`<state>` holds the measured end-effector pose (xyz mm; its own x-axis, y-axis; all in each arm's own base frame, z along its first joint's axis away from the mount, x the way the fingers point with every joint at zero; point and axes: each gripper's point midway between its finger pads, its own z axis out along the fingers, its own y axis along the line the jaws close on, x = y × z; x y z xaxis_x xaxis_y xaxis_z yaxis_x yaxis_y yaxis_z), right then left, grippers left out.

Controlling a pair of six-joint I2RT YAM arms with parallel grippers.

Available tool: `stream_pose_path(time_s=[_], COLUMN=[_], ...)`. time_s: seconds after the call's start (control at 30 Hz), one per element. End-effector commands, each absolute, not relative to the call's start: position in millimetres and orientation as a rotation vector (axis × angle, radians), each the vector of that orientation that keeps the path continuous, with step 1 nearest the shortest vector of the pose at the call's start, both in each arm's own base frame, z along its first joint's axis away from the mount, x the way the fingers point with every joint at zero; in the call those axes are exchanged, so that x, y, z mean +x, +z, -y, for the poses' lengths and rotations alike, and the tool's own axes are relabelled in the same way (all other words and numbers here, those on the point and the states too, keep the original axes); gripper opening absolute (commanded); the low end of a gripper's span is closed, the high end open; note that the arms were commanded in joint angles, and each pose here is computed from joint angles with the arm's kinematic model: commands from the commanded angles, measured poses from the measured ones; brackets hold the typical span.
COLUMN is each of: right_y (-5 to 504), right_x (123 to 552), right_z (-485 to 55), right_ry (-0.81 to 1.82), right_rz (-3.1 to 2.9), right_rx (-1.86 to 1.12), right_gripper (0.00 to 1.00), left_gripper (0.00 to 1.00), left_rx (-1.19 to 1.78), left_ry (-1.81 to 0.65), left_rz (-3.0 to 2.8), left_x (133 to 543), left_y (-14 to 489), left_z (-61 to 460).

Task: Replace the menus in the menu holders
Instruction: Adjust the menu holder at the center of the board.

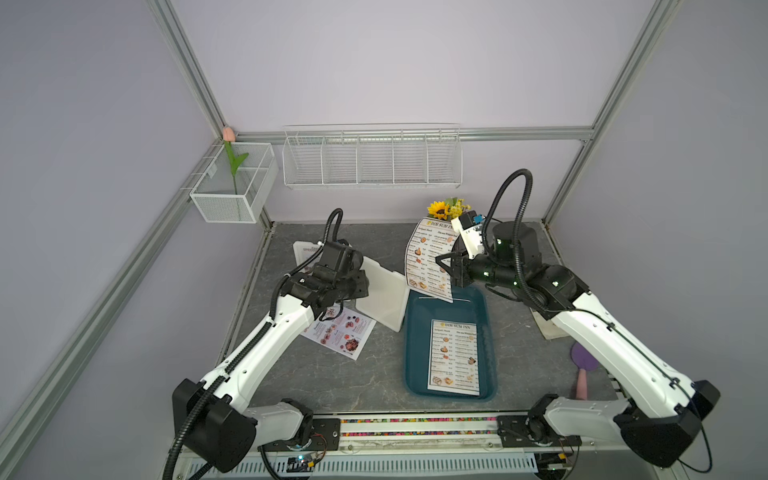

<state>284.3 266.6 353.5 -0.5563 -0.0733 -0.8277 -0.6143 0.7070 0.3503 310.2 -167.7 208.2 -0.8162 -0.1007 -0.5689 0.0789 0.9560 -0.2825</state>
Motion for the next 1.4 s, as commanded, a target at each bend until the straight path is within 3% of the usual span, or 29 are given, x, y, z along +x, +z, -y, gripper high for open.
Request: stream_pose_path(time_s=[0.0,0.37,0.7,0.97,1.37], right_y=[358.2,368.0,379.7,394.1,384.0], right_x=[289.5,289.1,286.1,288.2,296.8], right_z=[-246.3,-255.0,-273.6,-287.5,-298.0], right_ry=[0.617,0.566,0.637,0.739,0.798], right_rz=[-2.062,-2.035,-1.992,-1.945,-1.949], right_rx=[-0.497,-0.509,-0.489,-0.399,-0.368], right_gripper=[0.07,0.07,0.07,0.07,0.07], left_gripper=[0.45,0.41,0.43,0.45,0.57], left_rx=[-0.100,0.001,0.120,0.065,-0.029], left_ry=[-0.293,-0.312,-0.386,-0.306,-0.231], left_rz=[-2.493,-2.532,-2.539,-2.533,-2.522], left_x=[318.1,360.2,372.1,357.5,338.3], left_y=[199.9,174.1,165.6,176.2,194.1], left_z=[155.7,190.1,224.8,202.3,174.9])
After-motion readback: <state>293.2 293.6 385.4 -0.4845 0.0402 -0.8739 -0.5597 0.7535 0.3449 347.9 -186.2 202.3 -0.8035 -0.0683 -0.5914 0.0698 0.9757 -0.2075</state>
